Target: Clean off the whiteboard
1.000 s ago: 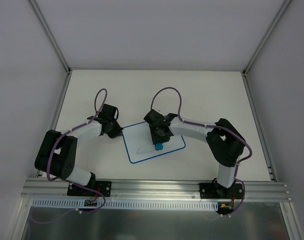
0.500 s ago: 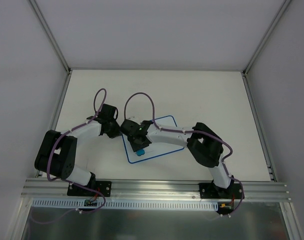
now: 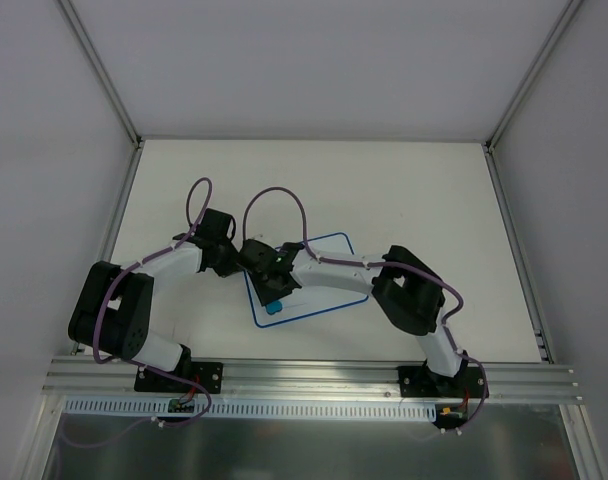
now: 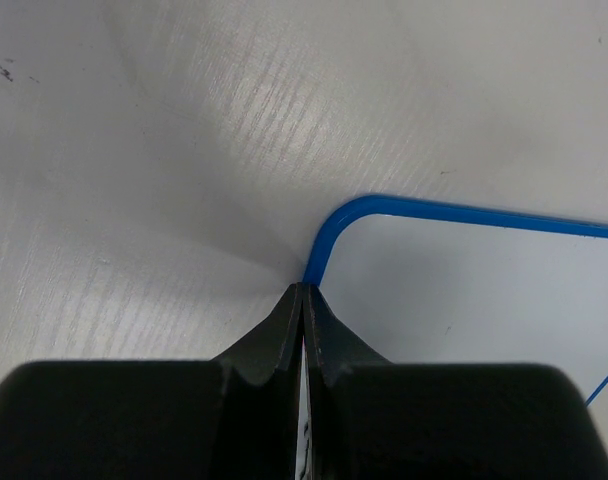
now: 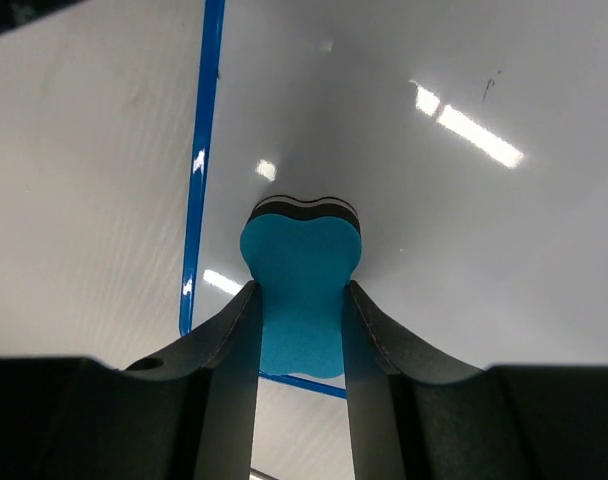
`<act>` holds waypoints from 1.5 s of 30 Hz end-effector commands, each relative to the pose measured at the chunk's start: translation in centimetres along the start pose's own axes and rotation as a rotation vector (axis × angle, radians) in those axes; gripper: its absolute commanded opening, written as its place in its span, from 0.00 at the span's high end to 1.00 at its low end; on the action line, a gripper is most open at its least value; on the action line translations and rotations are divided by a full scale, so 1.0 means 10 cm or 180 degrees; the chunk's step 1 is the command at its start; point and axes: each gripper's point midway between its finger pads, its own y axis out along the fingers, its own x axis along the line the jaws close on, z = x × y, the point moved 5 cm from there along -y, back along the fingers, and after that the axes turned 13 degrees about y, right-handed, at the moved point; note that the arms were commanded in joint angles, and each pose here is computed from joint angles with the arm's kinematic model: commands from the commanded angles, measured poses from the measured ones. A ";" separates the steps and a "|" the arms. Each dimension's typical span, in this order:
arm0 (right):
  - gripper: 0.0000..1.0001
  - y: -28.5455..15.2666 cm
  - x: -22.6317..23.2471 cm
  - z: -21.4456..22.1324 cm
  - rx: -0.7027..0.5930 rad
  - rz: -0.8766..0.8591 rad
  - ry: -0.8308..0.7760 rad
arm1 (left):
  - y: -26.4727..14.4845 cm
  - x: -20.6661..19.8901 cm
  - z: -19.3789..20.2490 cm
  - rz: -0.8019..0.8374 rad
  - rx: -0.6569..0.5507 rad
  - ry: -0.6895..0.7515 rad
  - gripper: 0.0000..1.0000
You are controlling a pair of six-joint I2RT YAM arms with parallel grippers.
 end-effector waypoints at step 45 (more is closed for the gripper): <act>1.00 0.10 0.11 0.04 -0.0013 -0.0054 0.0215 | 0.02 0.13 0.09 -0.0205 0.0172 -0.0084 1.00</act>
